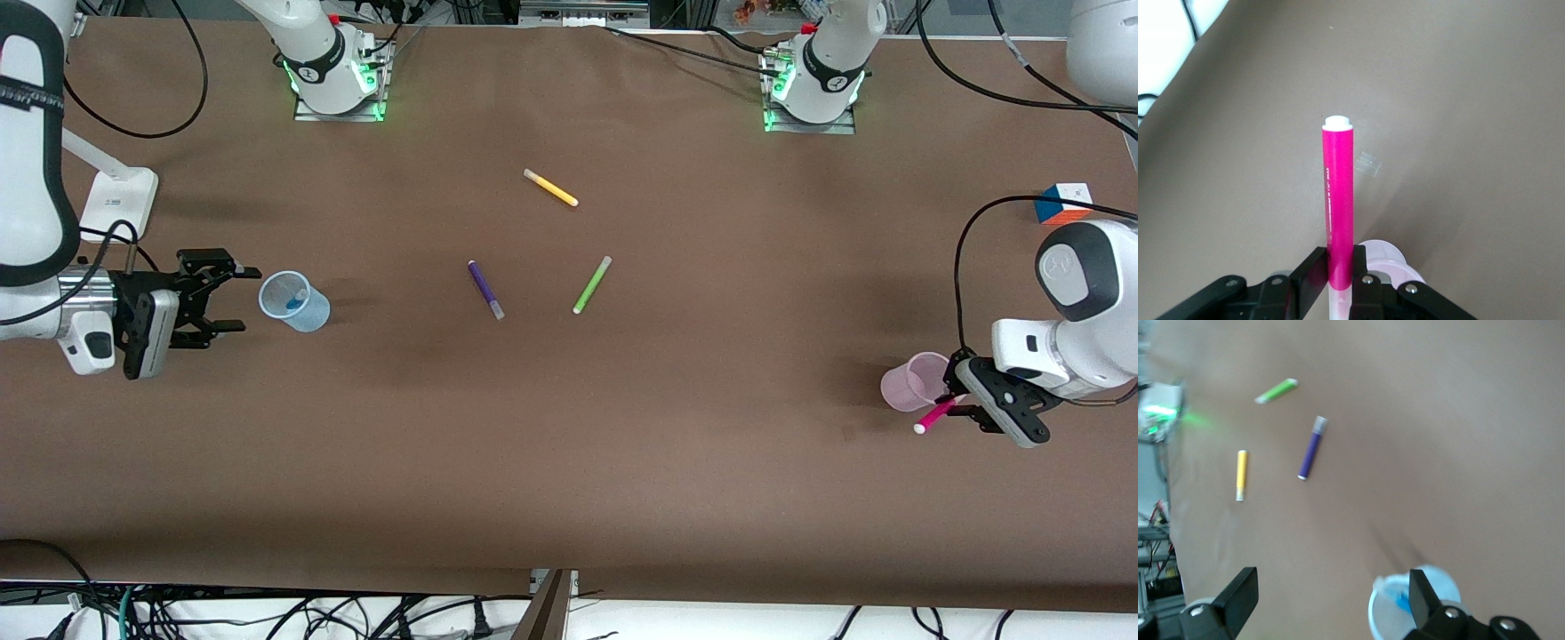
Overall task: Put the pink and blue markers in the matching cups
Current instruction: 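Drop the pink marker into the pink cup while the right gripper withdraws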
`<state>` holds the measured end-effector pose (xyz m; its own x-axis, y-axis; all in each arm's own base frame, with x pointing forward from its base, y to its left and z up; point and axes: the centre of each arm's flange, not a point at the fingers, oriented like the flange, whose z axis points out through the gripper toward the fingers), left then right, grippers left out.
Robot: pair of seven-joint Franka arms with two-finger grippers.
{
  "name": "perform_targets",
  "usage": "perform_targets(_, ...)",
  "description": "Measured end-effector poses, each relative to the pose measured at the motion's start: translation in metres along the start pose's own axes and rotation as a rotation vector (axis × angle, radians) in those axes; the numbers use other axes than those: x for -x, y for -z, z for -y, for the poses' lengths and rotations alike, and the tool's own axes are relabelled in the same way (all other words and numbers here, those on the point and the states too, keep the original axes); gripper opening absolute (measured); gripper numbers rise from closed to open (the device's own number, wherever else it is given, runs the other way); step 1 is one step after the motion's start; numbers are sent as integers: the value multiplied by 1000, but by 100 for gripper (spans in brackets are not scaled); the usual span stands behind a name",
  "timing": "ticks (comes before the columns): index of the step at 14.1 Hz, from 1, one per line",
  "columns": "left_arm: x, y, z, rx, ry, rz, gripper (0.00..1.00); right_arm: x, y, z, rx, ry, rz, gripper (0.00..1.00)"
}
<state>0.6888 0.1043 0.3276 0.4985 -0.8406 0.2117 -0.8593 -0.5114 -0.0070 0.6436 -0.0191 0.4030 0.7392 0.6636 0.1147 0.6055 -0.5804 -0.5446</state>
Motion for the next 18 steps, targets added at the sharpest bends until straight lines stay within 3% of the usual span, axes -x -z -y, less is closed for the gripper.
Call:
perform_targets(4, 39, -41, -8, 72, 0, -45, 21, -23, 6, 25, 147, -350, 129, 100)
perform_targets(7, 53, -57, -17, 100, 3, -70, 21, -35, 4, 47, 269, -620, 182, 100)
perform_targets(10, 55, -58, -17, 102, 6, -72, 21, -52, 15, 110, 412, -725, 194, 100)
perform_targets(12, 55, -58, -17, 102, 5, -73, 31, -39, 37, 146, 453, -722, 169, 100)
perform_targets(18, 53, -51, -15, 88, 0, -77, 89, 35, 135, 220, 543, -747, 30, 100)
